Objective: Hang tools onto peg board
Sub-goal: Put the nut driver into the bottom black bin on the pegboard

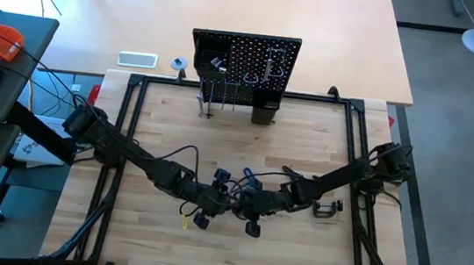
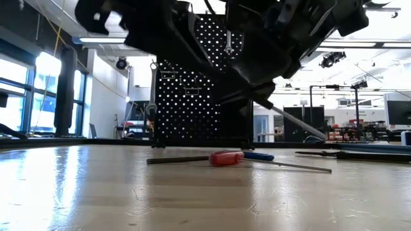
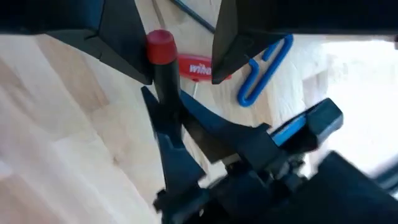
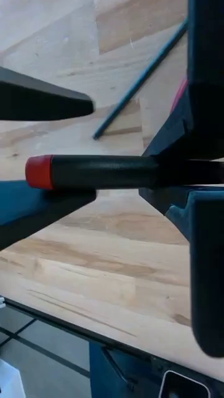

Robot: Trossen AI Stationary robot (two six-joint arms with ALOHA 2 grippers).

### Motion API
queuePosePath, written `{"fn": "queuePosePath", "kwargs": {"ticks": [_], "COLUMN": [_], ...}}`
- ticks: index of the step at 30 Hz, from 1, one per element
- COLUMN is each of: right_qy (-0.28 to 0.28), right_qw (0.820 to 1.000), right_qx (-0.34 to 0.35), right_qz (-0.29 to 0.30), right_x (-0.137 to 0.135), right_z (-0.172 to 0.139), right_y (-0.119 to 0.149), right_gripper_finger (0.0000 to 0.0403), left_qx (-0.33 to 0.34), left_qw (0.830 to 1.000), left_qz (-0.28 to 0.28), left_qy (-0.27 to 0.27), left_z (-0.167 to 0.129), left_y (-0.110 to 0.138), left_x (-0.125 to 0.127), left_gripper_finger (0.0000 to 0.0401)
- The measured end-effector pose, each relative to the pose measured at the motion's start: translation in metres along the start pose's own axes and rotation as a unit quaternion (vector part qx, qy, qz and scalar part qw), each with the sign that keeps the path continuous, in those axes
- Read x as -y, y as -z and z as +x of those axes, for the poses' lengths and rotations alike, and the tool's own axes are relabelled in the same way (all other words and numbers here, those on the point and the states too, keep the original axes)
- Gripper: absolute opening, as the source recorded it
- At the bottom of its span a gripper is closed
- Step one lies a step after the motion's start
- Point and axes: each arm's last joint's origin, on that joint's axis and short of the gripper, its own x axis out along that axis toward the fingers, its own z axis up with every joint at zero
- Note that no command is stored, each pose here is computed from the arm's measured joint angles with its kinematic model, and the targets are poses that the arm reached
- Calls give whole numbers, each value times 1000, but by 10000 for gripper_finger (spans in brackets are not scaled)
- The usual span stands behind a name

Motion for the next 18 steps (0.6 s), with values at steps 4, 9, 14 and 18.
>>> {"fn": "queuePosePath", "kwargs": {"ticks": [4,9,14,18], "right_qy": [16,45,89,124], "right_qw": [1000,998,992,984], "right_qx": [3,24,58,91], "right_qz": [-15,-40,-65,-88], "right_x": [-2,-11,-21,-30], "right_z": [-7,-29,-56,-76], "right_y": [-2,-11,-19,-24], "right_gripper_finger": [28,28,28,28], "left_qx": [45,92,133,161], "left_qw": [999,995,989,984], "left_qz": [-14,-30,-43,-56], "left_qy": [-14,-29,-41,-49], "left_z": [-19,-51,-81,-94], "left_y": [-12,-23,-30,-34], "left_x": [-9,-23,-34,-40], "left_gripper_finger": [162,162,163,163]}}
